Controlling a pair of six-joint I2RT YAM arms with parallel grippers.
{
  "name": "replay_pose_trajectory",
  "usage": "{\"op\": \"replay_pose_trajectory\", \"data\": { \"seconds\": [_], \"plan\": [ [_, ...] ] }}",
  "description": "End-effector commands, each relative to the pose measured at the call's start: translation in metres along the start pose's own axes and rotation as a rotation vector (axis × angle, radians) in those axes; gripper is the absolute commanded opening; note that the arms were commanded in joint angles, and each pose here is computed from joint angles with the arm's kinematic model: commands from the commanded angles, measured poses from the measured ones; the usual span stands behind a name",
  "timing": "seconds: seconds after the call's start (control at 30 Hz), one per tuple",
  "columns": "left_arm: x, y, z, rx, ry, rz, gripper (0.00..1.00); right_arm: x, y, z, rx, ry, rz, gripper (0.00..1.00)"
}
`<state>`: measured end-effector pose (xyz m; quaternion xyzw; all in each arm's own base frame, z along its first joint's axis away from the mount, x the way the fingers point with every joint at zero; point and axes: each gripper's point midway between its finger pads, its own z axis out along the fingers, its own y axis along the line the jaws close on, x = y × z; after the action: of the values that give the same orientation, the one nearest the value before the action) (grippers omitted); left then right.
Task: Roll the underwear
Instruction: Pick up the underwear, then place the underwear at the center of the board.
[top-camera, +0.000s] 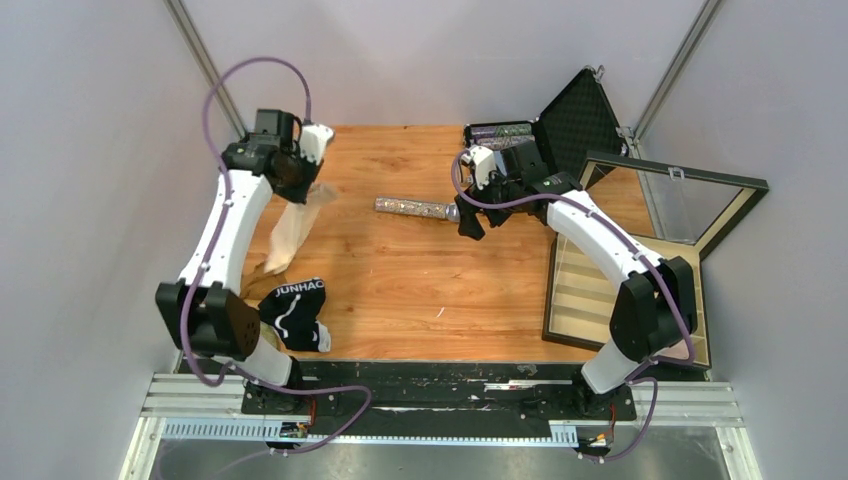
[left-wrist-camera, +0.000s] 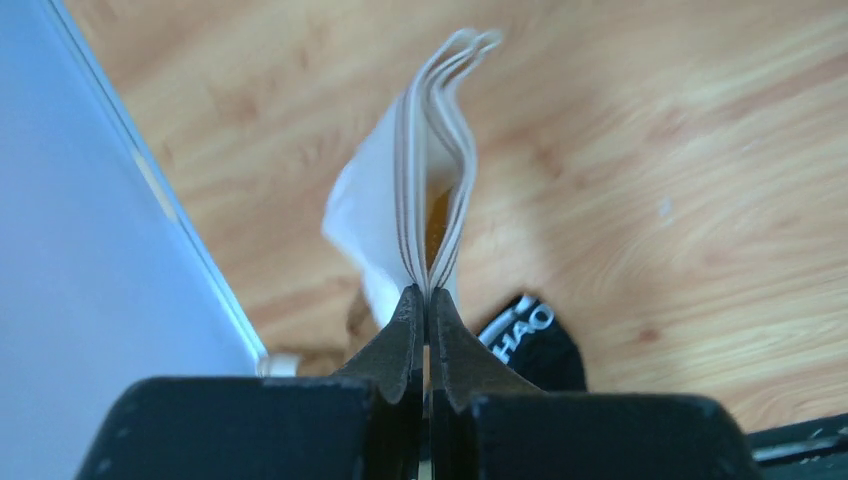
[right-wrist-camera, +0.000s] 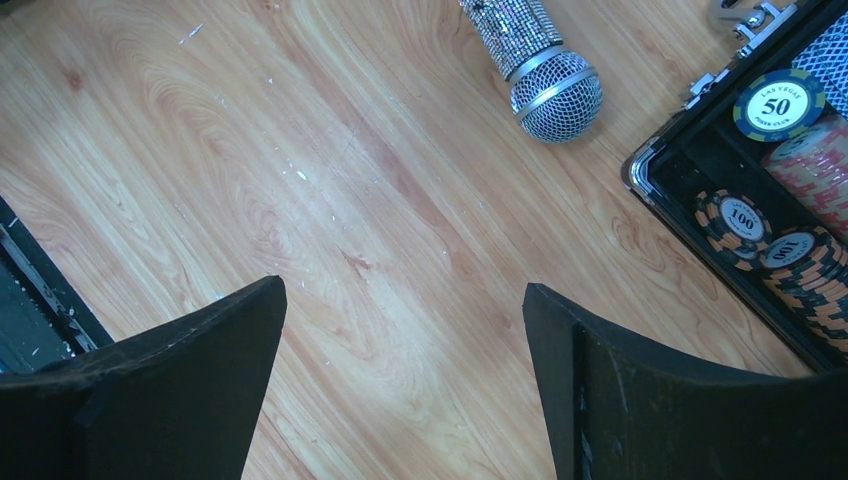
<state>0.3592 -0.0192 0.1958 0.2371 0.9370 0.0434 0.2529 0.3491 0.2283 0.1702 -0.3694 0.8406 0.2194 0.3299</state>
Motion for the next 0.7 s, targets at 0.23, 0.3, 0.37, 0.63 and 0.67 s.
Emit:
{"op": "replay_pose_trajectory", "data": {
  "seconds": [0.23, 0.3, 0.37, 0.63, 0.67],
  "plan": [
    [-0.076, -0.112, -0.142, 0.549, -0.495, 0.153, 0.00, -0.047, 0.010, -0.013, -0.070, -0.126, -0.165, 0.91],
    [-0.070, -0.127, -0.147, 0.609, -0.502, 0.170, 0.00, -0.048, 0.015, -0.018, -0.094, -0.143, -0.210, 0.91],
    [-0.060, -0.140, -0.146, 0.669, -0.482, 0.171, 0.00, -0.048, 0.025, -0.024, -0.132, -0.164, -0.242, 0.91],
    [-0.033, -0.151, -0.080, 0.704, -0.343, 0.202, 0.00, -0.018, 0.042, -0.019, -0.230, -0.147, -0.304, 0.89],
    [-0.029, -0.148, -0.064, 0.676, -0.314, 0.196, 0.00, -0.015, 0.042, -0.016, -0.235, -0.142, -0.302, 0.89]
  ]
}}
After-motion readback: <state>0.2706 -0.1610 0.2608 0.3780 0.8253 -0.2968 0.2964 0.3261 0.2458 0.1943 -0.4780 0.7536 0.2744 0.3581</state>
